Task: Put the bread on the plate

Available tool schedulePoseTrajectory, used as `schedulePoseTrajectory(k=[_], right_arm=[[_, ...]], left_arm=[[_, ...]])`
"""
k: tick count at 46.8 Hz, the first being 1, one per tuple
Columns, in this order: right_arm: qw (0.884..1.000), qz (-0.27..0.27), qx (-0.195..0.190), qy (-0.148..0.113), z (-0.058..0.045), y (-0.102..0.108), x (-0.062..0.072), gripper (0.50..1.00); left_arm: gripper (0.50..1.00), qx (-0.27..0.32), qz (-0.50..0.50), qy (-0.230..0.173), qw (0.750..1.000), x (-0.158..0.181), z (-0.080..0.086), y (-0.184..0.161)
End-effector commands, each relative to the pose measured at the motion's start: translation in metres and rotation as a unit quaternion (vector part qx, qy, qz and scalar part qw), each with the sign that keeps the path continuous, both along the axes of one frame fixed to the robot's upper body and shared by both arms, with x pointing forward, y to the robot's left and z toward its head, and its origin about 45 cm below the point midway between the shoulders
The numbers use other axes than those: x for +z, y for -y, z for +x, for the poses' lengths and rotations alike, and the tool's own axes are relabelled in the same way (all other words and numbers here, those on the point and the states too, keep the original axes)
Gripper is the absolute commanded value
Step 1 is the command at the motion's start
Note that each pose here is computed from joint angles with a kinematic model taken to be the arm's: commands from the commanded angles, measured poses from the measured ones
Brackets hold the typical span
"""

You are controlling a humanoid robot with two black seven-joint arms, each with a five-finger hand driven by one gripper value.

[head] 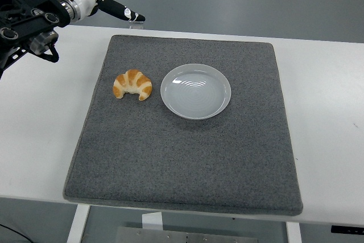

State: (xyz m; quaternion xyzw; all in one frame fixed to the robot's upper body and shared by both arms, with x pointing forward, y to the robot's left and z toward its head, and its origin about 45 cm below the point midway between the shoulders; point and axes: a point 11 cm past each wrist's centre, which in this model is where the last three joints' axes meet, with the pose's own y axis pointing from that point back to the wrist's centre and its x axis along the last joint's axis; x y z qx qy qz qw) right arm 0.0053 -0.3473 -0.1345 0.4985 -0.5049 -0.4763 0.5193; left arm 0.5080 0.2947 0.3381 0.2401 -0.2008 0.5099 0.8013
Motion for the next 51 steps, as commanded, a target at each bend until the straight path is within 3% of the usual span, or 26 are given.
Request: schedulePoseTrajectory(k=[1, 11, 24, 51], right_arm=[[1.000, 0.000, 0.000, 0.000, 0.000, 0.000, 0.000, 0.952], [1.000, 0.000, 0.000, 0.000, 0.000, 0.000, 0.000, 0.952], [1.000, 0.000, 0.000, 0.000, 0.000, 0.000, 0.000, 0.954], [1.000, 0.000, 0.000, 0.000, 0.000, 0.000, 0.000, 0.952]], left_arm=[[1.000, -0.020, 0.031, -0.016, 0.999, 0.000, -0.003, -0.004], [1.000, -0.093, 0.140, -0.044, 0.985, -0.015, -0.017, -0.006], [1.000, -0.154, 0.165, -0.076, 0.971, -0.030, -0.039, 0.012], [1.000, -0.163, 0.212, -0.113, 0.957, -0.070, -0.053, 0.000]])
